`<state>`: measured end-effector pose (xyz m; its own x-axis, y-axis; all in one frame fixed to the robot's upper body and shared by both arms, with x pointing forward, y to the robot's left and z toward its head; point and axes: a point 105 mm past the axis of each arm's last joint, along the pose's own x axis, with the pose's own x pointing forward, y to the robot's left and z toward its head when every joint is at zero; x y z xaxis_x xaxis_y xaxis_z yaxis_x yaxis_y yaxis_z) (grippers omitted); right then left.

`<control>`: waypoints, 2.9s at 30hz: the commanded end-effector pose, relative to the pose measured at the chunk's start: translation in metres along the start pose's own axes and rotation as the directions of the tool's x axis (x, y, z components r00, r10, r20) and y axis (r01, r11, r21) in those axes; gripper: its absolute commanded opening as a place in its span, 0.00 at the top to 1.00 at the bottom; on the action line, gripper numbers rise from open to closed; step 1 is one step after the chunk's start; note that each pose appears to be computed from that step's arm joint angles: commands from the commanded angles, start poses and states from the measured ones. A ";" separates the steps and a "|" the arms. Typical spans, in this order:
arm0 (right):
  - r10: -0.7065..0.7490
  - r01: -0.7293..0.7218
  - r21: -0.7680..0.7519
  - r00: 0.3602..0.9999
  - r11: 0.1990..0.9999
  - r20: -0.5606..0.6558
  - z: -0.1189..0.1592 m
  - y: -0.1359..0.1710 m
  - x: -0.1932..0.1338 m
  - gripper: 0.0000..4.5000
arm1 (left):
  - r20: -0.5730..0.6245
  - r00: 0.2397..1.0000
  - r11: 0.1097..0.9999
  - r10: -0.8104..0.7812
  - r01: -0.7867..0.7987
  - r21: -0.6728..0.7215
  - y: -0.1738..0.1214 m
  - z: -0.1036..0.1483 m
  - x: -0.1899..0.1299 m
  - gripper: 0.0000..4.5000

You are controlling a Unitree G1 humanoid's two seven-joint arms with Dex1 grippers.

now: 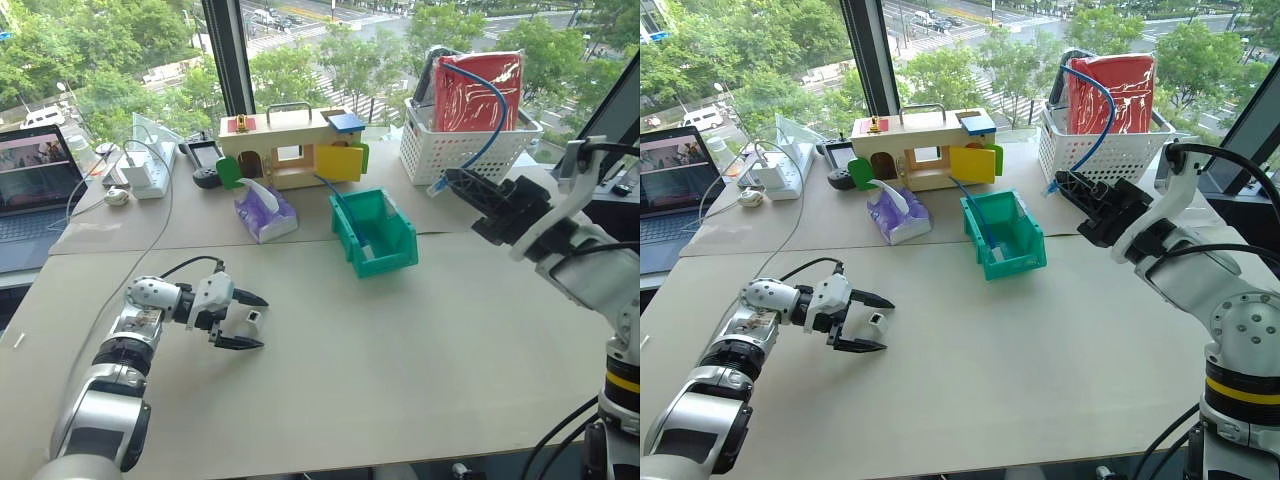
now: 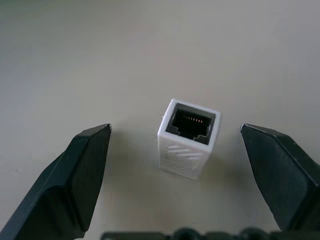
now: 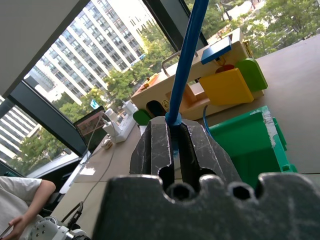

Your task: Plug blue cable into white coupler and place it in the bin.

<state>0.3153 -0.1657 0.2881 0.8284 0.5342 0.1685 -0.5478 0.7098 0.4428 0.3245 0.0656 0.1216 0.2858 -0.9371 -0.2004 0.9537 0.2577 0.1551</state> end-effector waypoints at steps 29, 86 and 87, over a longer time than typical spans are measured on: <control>0.001 0.003 -0.071 0.998 0.997 0.062 0.015 0.014 -0.011 1.00 | -0.201 0.979 0.999 -0.045 0.042 -0.018 -0.037 -0.006 0.056 0.11; 0.019 -0.014 -0.078 0.997 0.997 0.070 0.017 0.015 -0.006 1.00 | 0.087 0.996 0.999 -0.013 0.009 0.038 -0.040 -0.025 0.046 0.87; 0.019 -0.013 -0.078 0.997 0.997 0.070 0.017 0.015 -0.007 1.00 | 0.089 0.996 0.999 -0.012 0.008 0.038 -0.040 -0.025 0.046 0.87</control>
<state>0.3100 -0.1647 0.2911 0.8399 0.5160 0.1684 -0.5366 0.7428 0.4004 0.3029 0.0222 0.0781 0.2827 -0.9498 -0.1343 0.9507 0.2589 0.1706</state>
